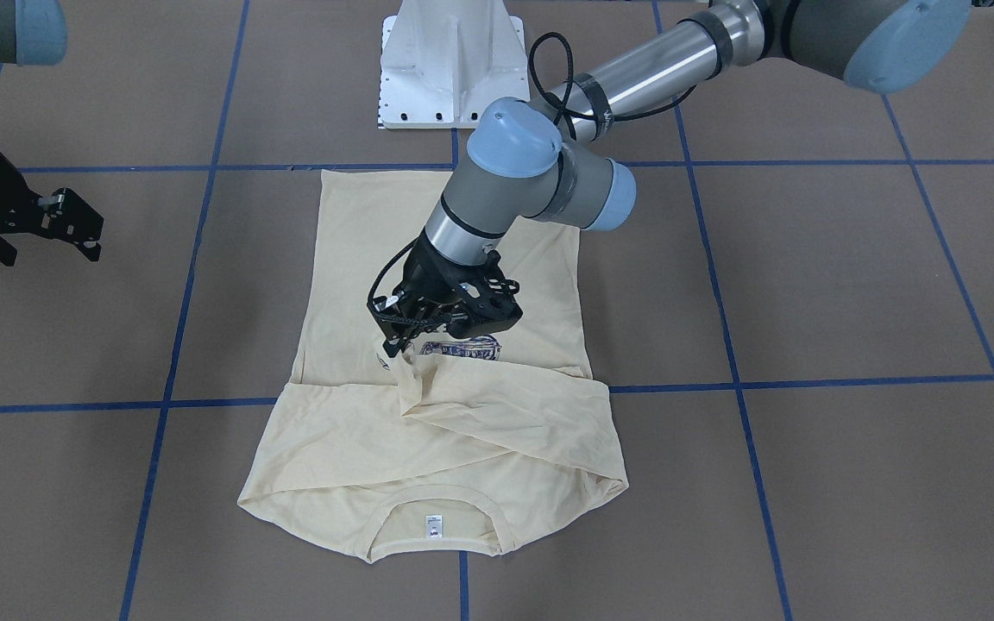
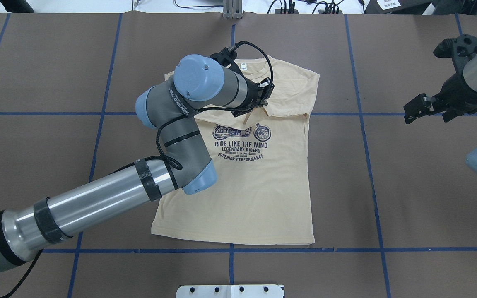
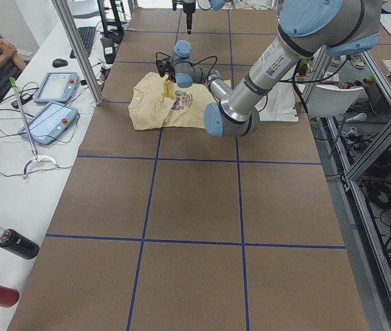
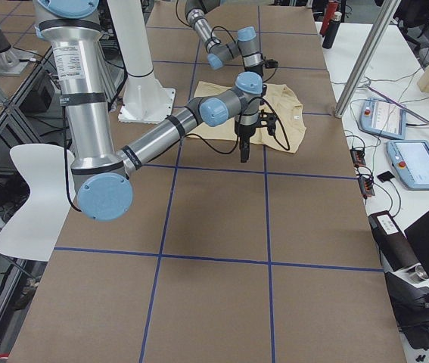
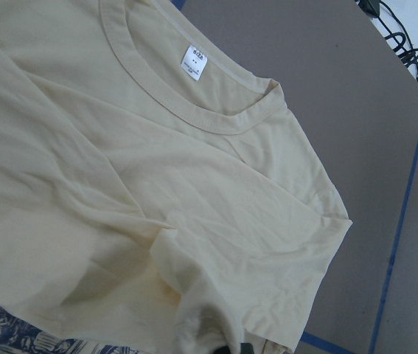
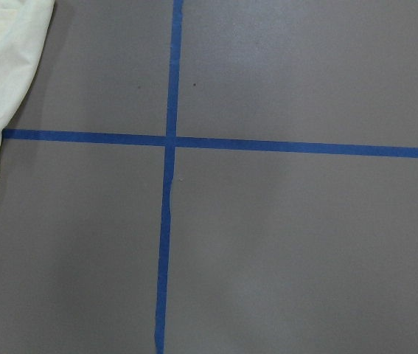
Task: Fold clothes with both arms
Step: 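Grasp the other sleeve cuff with the left gripper and fold it across the chest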
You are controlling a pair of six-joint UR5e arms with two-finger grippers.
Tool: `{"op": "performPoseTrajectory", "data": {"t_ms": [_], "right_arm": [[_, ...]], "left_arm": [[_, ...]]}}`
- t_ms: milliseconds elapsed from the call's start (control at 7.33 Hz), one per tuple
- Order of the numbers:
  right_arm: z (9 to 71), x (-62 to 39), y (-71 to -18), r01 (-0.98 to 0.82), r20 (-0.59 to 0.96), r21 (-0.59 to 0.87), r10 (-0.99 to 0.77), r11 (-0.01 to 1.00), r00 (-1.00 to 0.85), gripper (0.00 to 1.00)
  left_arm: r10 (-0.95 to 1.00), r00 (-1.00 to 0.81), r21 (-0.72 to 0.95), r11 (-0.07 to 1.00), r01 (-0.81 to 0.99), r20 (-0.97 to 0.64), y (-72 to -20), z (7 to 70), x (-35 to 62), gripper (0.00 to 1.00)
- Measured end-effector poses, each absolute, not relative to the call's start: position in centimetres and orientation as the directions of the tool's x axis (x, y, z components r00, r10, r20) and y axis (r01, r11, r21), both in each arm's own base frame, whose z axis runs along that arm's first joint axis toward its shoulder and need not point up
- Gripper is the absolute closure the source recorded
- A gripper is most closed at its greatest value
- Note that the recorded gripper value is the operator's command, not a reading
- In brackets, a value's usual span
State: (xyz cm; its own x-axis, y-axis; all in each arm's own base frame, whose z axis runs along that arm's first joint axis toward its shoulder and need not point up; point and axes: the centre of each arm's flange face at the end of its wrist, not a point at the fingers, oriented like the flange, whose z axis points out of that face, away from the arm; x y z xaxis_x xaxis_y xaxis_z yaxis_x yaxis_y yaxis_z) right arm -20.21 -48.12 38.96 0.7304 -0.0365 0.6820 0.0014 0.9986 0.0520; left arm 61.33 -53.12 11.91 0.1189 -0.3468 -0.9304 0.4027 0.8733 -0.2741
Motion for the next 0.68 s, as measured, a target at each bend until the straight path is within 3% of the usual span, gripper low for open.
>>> {"op": "performPoseTrajectory", "data": {"t_ms": [136, 273, 409, 682], "right_arm": [[39.1, -20.3, -48.3, 0.002, 0.681, 0.051, -0.036, 0.999, 0.731, 0.0], [39.2, -20.5, -48.5, 0.002, 0.681, 0.05, -0.035, 0.999, 0.732, 0.0], [39.1, -20.6, -48.6, 0.004, 0.684, 0.048, -0.036, 0.999, 0.729, 0.0], [38.5, -21.0, -49.0, 0.009, 0.696, 0.045, -0.038, 0.999, 0.717, 0.0]], "left_arm": [[-0.31, 0.125, -0.239, 0.886, 0.397, -0.942, -52.7, 11.3, 62.0, 1.0], [-0.244, 0.14, -0.176, 0.908, 0.38, -0.959, -51.9, 10.8, 62.5, 0.28], [-0.15, 0.16, -0.086, 0.933, 0.351, -0.976, -50.7, 10.1, 63.0, 0.0], [0.086, 0.207, 0.145, 0.945, 0.292, -0.975, -48.8, 9.2, 63.1, 0.0]]}}
